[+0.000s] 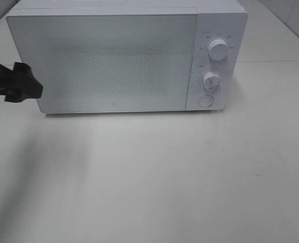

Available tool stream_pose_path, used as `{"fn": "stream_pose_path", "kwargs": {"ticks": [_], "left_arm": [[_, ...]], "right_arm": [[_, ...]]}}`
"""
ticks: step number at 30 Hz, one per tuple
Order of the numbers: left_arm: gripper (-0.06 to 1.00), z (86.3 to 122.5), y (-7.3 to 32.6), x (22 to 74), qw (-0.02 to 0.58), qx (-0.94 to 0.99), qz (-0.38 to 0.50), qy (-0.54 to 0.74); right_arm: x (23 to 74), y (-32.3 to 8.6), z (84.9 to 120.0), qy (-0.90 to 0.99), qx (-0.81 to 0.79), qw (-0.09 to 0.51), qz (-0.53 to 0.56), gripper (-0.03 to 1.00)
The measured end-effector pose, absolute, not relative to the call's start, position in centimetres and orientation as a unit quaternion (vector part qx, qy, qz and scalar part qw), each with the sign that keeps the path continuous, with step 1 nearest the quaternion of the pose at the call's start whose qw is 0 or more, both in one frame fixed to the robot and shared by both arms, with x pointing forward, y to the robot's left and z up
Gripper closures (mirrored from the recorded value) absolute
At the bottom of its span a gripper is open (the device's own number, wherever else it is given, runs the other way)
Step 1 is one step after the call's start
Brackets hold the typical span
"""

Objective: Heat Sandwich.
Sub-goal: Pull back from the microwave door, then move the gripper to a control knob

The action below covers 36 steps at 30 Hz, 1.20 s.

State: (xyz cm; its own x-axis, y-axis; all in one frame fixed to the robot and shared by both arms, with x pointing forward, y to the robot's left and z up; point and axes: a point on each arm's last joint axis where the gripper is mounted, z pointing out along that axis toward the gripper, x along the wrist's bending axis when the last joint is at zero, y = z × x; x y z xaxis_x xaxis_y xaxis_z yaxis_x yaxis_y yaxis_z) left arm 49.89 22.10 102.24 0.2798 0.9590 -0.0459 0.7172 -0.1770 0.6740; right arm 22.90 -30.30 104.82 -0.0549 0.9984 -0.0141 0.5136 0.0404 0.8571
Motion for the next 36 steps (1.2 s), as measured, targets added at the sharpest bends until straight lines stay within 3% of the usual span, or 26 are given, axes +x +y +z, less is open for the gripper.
{"fn": "stream_pose_path", "kwargs": {"ticks": [6,20,24,36], "left_arm": [[-0.05,103.8,26.0,48.8,0.285,0.691,0.199,0.634],[-0.05,108.7,28.3,42.7,0.288,0.649,0.245,0.66],[-0.05,109.0,29.1,40.7,0.26,0.641,0.263,0.673],[-0.05,108.2,29.8,34.4,0.253,0.652,0.26,0.666]], "right_arm": [[22.9,-30.3,104.8,0.634,0.596,0.343,0.353,0.2],[22.9,-30.3,104.8,0.634,0.596,0.343,0.353,0.2],[22.9,-30.3,104.8,0.634,0.596,0.343,0.353,0.2],[22.9,-30.3,104.8,0.634,0.596,0.343,0.353,0.21]]}}
